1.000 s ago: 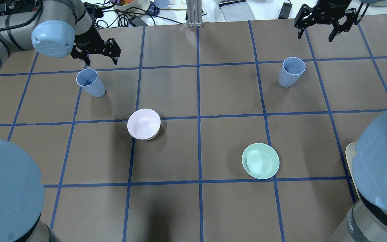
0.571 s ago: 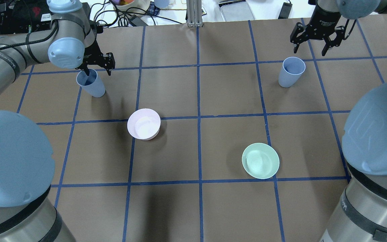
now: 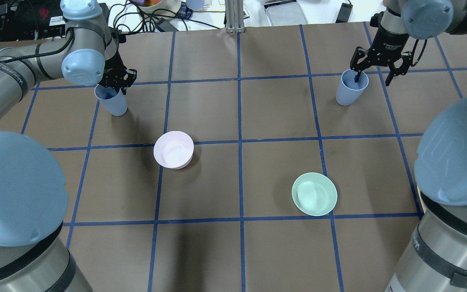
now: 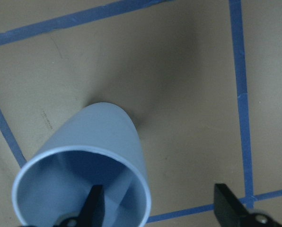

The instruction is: Stack blue cups with both arms

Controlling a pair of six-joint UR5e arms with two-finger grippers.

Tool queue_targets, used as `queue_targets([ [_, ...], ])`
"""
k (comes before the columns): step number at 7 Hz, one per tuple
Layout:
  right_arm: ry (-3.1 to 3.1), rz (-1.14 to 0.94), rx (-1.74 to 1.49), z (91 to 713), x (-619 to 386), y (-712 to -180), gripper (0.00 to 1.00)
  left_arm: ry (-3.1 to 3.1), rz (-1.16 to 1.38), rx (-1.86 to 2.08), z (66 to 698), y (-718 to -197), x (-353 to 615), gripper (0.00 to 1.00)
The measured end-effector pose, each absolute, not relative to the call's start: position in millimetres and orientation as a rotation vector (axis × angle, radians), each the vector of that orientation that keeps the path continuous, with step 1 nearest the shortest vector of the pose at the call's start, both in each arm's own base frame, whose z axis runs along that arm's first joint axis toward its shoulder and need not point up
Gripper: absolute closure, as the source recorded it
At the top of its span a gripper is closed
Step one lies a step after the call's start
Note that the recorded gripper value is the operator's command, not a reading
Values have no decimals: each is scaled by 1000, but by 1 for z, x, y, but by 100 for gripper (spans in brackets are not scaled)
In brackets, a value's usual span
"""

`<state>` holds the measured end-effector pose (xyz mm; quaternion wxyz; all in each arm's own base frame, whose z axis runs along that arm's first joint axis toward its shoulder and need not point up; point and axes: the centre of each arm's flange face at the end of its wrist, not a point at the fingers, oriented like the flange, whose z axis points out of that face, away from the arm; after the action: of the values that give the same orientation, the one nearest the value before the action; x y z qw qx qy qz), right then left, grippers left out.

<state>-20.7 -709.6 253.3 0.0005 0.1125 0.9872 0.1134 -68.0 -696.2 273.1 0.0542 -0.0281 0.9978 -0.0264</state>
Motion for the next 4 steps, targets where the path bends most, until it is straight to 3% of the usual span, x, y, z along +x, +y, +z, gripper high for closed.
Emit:
queue_targets([
  [1, 3095, 370, 355, 247, -21, -710, 100, 3064, -79, -114, 298, -684, -111, 100],
  [4, 3101, 364, 349, 251, -22, -712, 100, 3119, -34, -208, 327, -608, -295, 100],
])
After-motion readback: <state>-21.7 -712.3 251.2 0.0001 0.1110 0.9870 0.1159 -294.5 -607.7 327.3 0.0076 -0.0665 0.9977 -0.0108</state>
